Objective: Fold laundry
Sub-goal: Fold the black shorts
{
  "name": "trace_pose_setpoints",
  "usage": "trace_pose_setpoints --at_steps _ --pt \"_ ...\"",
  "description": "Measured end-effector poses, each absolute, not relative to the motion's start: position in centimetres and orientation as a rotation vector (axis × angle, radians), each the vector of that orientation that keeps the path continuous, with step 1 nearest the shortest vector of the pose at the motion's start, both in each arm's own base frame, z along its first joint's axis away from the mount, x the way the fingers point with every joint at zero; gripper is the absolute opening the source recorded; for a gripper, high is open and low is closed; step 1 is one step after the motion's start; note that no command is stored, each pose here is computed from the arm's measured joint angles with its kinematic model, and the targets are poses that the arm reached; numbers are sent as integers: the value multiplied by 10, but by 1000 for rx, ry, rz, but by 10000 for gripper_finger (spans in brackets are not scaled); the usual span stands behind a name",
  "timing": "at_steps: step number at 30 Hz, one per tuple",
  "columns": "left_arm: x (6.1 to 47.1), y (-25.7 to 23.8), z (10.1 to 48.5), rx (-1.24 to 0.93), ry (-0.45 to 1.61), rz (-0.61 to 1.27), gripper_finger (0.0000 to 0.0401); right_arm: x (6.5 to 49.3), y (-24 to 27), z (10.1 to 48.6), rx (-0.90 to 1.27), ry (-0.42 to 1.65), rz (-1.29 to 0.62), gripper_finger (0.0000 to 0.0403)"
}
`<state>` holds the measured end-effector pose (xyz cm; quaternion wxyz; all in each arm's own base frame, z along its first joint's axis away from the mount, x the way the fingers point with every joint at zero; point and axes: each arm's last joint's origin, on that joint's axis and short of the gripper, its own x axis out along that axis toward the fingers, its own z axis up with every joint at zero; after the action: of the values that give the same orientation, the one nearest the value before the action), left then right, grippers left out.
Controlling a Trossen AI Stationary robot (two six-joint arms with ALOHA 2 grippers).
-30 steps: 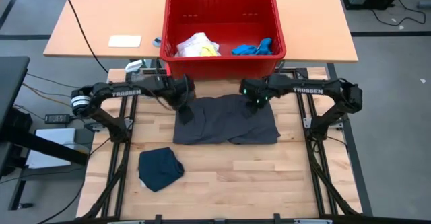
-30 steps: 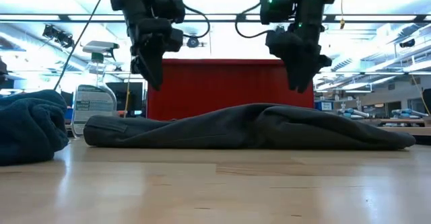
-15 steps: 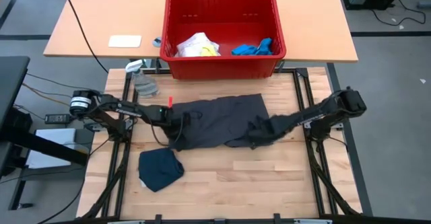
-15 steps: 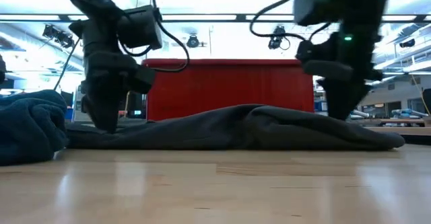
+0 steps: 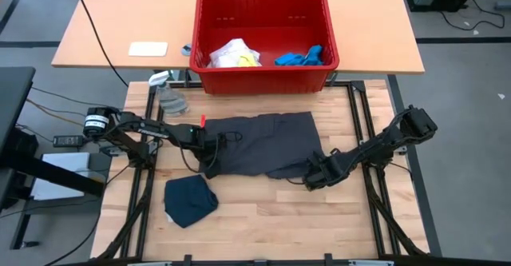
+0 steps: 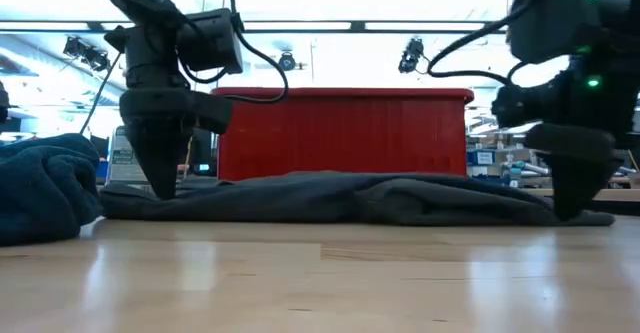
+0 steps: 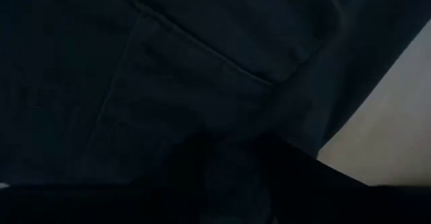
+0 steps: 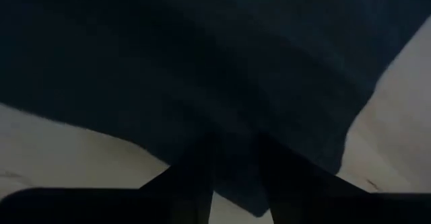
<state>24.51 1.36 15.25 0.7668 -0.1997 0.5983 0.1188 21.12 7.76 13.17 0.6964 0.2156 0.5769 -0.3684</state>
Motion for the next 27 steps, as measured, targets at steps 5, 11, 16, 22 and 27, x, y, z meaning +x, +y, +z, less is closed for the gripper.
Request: trace_pose_setpoints --at_steps 5,11,16,22,27 --pt "243 14 152 -355 1323 216 143 198 89 128 455 1375 -777 94" --pt "243 15 152 -249 1323 183 144 221 128 142 587 1393 -336 80" --pt "242 21 155 -190 1317 175 144 245 142 179 531 1283 -208 78" --pt "247 44 169 -156 1257 193 144 256 110 194 389 1227 -440 78" --pt "251 71 174 -94 1179 200 144 254 68 170 483 1217 -670 78"
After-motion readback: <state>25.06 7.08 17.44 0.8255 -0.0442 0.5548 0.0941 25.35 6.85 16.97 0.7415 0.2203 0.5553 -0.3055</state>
